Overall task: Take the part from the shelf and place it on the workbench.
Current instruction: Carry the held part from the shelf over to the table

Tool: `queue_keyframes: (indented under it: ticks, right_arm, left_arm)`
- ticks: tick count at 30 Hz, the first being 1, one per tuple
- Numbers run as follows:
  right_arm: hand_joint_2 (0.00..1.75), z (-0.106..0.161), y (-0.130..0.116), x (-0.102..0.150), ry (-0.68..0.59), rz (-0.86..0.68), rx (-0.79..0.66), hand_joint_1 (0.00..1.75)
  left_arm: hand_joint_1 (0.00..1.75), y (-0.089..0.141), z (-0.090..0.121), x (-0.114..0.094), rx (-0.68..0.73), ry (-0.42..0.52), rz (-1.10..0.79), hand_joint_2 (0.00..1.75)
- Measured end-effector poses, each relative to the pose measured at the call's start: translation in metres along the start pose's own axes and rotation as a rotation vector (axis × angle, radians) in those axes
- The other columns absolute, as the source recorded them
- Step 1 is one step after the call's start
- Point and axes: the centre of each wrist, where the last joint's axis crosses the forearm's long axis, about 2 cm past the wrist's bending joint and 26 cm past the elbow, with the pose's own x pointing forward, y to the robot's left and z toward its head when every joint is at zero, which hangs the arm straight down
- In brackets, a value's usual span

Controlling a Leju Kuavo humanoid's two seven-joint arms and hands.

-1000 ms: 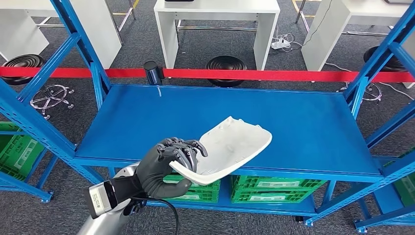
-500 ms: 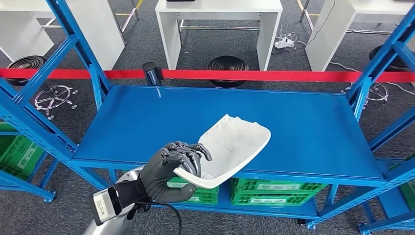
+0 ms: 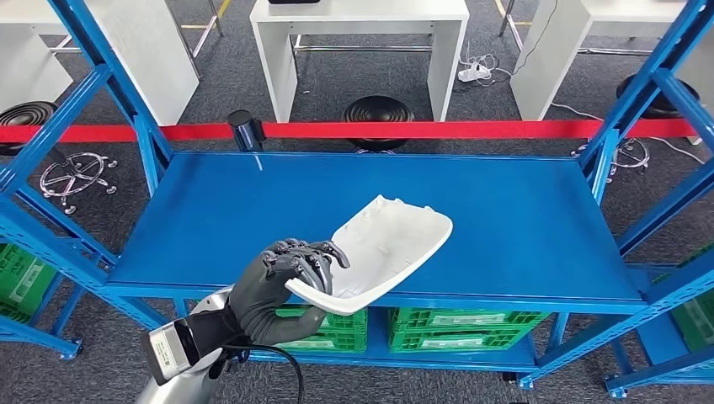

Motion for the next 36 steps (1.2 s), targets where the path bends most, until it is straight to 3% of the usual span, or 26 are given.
queue_keyframes:
  ticks: [8,21,36]
  right_arm:
    - [1.75,-0.001,-0.001,0.003,0.027,0.020,-0.001,0.00]
    - [1.75,-0.005,-0.001,0.014,0.032,0.016,0.016,0.00]
    - [1.75,-0.010,-0.002,0.029,0.023,0.055,0.028,0.00]
  left_arm:
    - [1.75,0.002,-0.002,0.000,-0.014,0.005,-0.012,1.75]
    - [1.75,0.008,0.017,-0.001,0.014,0.057,-0.032,1.75]
    - [1.75,0.015,0.016,0.001,0.023,0.051,-0.067,1.75]
